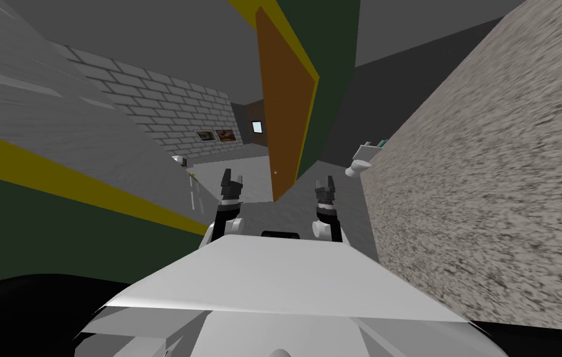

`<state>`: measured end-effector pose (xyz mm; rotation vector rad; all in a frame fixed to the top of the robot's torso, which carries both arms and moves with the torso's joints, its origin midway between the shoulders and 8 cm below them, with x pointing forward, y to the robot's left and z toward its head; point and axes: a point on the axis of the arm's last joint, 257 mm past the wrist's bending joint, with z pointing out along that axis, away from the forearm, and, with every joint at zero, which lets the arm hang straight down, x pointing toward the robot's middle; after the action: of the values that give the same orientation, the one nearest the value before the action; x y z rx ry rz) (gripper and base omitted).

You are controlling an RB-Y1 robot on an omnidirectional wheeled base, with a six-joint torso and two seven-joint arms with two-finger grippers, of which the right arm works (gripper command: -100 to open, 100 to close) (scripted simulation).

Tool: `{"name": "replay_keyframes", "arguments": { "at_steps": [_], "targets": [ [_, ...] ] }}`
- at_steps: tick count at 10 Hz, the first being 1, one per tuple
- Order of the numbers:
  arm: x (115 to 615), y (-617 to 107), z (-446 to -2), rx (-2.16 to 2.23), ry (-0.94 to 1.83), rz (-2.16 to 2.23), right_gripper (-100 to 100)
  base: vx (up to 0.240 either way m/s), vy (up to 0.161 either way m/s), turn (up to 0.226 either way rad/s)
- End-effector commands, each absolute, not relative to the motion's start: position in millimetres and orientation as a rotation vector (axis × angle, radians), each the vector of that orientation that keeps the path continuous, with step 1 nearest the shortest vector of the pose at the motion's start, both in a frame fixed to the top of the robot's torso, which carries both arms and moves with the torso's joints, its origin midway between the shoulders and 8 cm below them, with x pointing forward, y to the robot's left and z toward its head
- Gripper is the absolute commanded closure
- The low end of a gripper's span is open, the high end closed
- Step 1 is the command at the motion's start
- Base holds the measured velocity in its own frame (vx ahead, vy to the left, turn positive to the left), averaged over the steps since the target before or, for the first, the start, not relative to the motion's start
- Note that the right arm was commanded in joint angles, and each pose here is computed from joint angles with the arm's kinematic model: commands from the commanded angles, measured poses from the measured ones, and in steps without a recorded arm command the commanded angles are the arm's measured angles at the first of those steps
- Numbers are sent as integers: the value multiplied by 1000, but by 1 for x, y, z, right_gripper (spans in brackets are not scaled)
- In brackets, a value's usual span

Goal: Push the door open

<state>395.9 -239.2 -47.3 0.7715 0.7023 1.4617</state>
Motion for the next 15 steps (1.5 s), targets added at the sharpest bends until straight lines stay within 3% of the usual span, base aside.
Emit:
{"name": "replay_keyframes", "arguments": {
  "at_steps": [1,15],
  "targets": [
    [402,-235,-58,782,727,1467,-100,97,-39,85],
    [442,-177,-172,870,965,1504,-100,92,-40,106]
  ]
}}
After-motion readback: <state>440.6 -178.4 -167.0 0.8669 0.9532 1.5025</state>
